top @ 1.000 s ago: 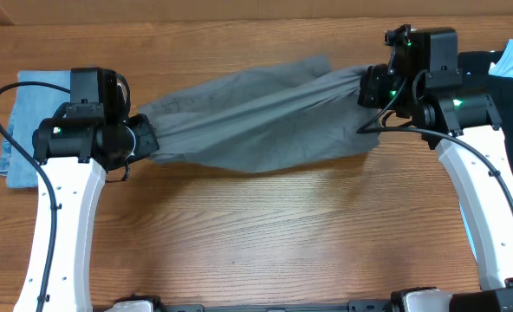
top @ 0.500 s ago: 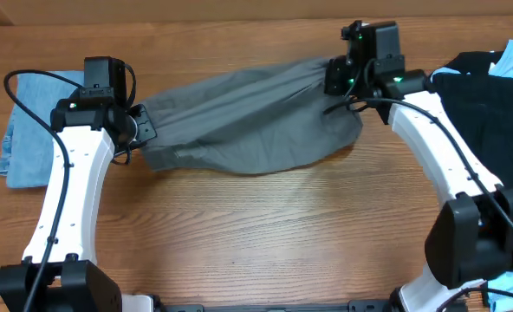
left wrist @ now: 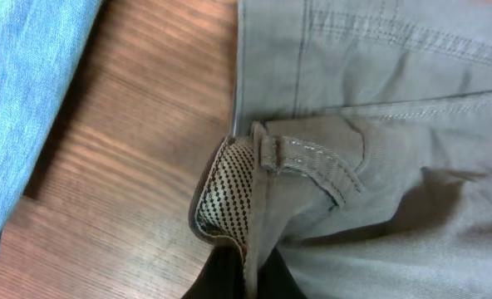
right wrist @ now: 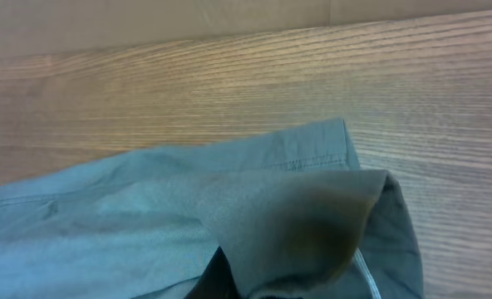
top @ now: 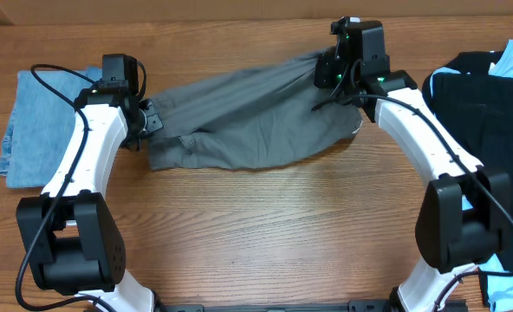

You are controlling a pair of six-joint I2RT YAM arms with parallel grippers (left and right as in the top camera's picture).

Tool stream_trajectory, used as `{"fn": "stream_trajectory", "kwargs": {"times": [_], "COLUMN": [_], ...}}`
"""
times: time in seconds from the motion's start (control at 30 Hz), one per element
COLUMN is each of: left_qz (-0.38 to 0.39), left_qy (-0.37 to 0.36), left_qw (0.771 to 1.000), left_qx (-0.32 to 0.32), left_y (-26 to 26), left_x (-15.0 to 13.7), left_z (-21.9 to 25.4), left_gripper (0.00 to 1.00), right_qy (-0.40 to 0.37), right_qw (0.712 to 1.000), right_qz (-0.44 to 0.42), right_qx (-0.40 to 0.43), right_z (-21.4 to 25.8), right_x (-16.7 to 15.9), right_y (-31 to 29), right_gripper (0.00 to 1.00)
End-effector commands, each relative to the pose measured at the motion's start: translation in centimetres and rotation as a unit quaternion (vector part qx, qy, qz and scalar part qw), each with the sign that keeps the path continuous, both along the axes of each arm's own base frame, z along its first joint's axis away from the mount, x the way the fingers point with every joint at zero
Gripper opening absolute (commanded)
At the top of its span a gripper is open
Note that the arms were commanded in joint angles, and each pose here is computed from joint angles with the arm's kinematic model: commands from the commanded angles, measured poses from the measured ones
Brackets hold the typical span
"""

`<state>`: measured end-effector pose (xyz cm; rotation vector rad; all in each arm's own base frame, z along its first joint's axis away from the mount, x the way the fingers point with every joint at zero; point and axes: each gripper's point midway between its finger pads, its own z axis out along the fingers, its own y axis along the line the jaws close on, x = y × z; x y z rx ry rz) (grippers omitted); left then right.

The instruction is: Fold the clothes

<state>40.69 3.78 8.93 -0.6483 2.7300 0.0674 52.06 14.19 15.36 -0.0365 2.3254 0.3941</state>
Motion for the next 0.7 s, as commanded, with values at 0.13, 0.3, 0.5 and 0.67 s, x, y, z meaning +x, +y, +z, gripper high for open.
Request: {"fn": "stream_trajectory", "kwargs": {"times": [0.13, 0.3, 0.5, 0.67], "left_qz": [-0.061, -0.114, -0.144, -0.157], "left_qy": [-0.088, -0.15, -0.138, -0.066], "left_qw": [0.994, 0.982, 0.975, 0.978], "left_qx": [0.025, 0.002, -0.098, -0.116], "left_y": [0.4, -1.2, -4.8, -5.9], "left_x": [4.7, 7.4, 5.6, 4.6], "left_z": [2.8, 10.1, 14.2, 7.9], "left_gripper": [1.0, 1.0, 0.22, 0.04], "right_qy": [-0.087, -0.132, -0.051, 0.089], "right_qw": [0.996, 0.991, 0.999, 0.996], "right_qz": [-0.011, -0.015, 0.006, 0.029], "right_qx": [0.009, 0.02, 0.018, 0.004], "right_z": [2.0, 5.1, 5.4, 0.3], "right_x": [4.0, 4.8, 0.2, -4.7], "right_y": [0.1, -0.3, -0.3, -0.4], "right_gripper": [0.84, 1.0, 0.84, 0.04]}}
